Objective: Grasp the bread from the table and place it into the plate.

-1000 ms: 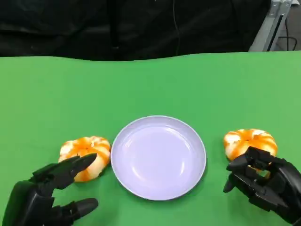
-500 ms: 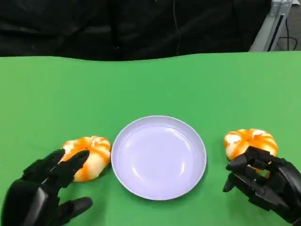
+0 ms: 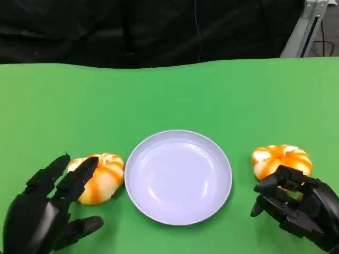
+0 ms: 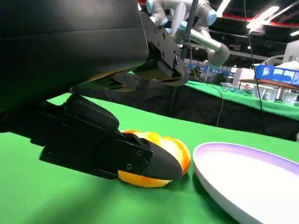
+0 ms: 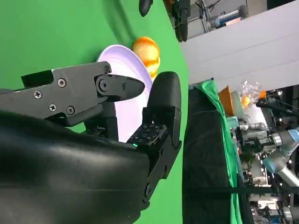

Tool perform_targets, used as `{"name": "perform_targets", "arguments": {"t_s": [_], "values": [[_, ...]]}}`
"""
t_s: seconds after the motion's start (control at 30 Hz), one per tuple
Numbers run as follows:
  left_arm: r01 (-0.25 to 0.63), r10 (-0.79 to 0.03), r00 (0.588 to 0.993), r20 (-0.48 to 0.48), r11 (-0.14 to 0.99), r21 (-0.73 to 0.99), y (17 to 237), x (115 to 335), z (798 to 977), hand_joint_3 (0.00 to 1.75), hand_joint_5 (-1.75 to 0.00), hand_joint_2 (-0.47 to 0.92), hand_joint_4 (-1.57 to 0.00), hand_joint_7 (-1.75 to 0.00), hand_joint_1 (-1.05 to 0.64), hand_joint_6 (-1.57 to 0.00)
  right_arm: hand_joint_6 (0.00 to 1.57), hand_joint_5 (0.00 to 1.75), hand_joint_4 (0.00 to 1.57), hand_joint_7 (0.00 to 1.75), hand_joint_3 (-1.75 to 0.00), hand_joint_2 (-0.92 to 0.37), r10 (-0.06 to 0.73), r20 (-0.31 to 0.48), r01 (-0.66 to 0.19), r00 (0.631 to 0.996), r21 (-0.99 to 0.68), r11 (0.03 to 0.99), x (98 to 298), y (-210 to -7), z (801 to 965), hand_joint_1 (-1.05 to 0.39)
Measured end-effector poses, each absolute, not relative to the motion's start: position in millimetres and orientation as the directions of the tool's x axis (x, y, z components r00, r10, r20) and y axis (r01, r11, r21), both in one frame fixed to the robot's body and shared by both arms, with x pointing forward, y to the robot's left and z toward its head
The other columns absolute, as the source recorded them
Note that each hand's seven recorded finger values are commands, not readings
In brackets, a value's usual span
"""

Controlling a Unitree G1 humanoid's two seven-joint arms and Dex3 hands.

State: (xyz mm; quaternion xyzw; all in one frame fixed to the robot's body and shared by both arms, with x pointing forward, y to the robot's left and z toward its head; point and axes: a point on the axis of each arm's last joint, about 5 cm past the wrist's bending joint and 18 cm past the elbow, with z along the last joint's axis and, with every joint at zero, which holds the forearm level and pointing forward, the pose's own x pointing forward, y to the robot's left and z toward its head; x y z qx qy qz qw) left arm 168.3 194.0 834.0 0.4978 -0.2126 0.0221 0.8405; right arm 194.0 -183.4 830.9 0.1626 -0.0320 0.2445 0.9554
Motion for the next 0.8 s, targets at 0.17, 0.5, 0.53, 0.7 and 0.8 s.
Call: {"name": "perform_targets", "arguments": {"t_s": [0.17, 0.5, 0.53, 0.7, 0.8], "values": [[-0.247, -0.171, 0.911, 0.375, 0.503, 0.828, 195, 168, 834.0, 0.16, 0.00, 0.92, -0.33, 0.00, -0.75, -0.35, 0.71, 1.54, 0.57, 1.00, -0.33, -0.92, 0.456, 0.142, -0.478, 0.878, 0.294, 0.828, 194, -183, 831.0, -0.07], [-0.169, -0.188, 0.931, 0.312, 0.538, 0.826, 189, 183, 822.8, 0.13, 0.00, 0.92, -0.35, -0.01, -0.69, -0.38, 0.71, 1.55, 0.57, 1.00, -0.35, -0.92, 0.457, 0.143, -0.478, 0.878, 0.293, 0.828, 194, -184, 831.3, -0.06], [-0.165, -0.189, 0.932, 0.311, 0.541, 0.825, 189, 183, 821.9, 0.13, 0.00, 0.92, -0.35, -0.01, -0.69, -0.38, 0.71, 1.55, 0.57, 1.00, -0.34, -0.91, 0.457, 0.142, -0.478, 0.878, 0.294, 0.828, 194, -184, 831.3, -0.06], [-0.146, -0.177, 0.941, 0.288, 0.557, 0.818, 189, 181, 817.4, 0.12, 0.00, 0.92, -0.35, -0.01, -0.69, -0.39, 0.72, 1.54, 0.58, 0.99, -0.33, -0.91, 0.457, 0.141, -0.478, 0.878, 0.294, 0.827, 194, -184, 831.3, -0.07], [-0.145, -0.180, 0.940, 0.289, 0.558, 0.817, 189, 183, 817.8, 0.11, 0.00, 0.92, -0.35, -0.01, -0.69, -0.39, 0.73, 1.53, 0.59, 0.98, -0.33, -0.92, 0.458, 0.141, -0.479, 0.878, 0.294, 0.827, 194, -184, 831.3, -0.07]]}}
